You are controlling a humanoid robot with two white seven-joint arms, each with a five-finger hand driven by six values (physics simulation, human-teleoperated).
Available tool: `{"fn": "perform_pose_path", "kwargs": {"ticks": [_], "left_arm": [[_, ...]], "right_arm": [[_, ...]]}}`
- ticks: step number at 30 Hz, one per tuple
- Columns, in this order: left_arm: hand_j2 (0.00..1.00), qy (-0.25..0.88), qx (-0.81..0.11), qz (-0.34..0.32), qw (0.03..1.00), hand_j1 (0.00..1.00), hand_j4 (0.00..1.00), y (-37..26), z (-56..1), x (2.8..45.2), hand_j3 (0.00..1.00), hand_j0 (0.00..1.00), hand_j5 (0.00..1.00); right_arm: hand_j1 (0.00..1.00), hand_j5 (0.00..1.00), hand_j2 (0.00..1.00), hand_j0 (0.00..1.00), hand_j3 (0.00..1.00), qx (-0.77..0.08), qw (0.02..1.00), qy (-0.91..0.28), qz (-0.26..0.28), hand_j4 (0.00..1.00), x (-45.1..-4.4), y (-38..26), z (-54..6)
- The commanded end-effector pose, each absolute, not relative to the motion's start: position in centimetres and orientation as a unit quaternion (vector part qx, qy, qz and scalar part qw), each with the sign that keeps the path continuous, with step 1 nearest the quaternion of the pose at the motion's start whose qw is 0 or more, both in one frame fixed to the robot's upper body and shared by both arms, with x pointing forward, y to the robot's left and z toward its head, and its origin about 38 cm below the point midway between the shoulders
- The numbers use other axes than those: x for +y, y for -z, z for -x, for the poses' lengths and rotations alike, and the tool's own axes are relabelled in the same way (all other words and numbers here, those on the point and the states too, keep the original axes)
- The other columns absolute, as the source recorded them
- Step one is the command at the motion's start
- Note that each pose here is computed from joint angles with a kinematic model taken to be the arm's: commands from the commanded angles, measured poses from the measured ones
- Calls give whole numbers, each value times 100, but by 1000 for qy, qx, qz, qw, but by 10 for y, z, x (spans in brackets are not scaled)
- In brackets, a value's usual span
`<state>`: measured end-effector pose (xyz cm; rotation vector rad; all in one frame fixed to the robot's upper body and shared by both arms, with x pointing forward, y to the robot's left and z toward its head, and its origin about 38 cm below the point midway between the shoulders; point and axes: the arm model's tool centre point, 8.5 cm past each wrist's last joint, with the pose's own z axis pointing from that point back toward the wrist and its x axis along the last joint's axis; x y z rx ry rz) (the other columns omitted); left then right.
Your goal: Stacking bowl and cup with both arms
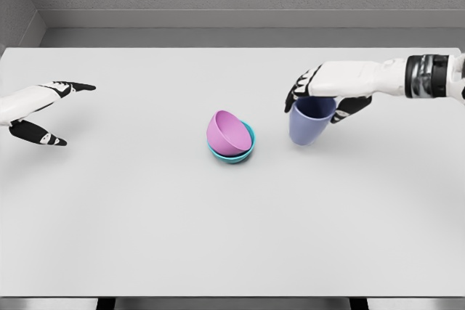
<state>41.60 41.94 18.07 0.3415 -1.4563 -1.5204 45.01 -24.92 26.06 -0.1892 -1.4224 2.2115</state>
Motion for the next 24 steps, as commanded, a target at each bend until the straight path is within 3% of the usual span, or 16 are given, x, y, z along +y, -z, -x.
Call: {"fn": "perform_pose_path", "kwargs": {"ticks": [1, 24], "left_arm": [[100, 622, -599, -139, 485, 100, 100, -181, -416, 420, 100, 100, 100], [100, 620, -603, -136, 483, 100, 100, -180, -417, 415, 100, 100, 100]], "right_arm": [[71, 71, 71, 71, 71, -526, 247, -812, 61, 71, -242, -258, -450], [70, 70, 70, 70, 70, -544, 195, -814, 59, 70, -197, -286, -455]]}}
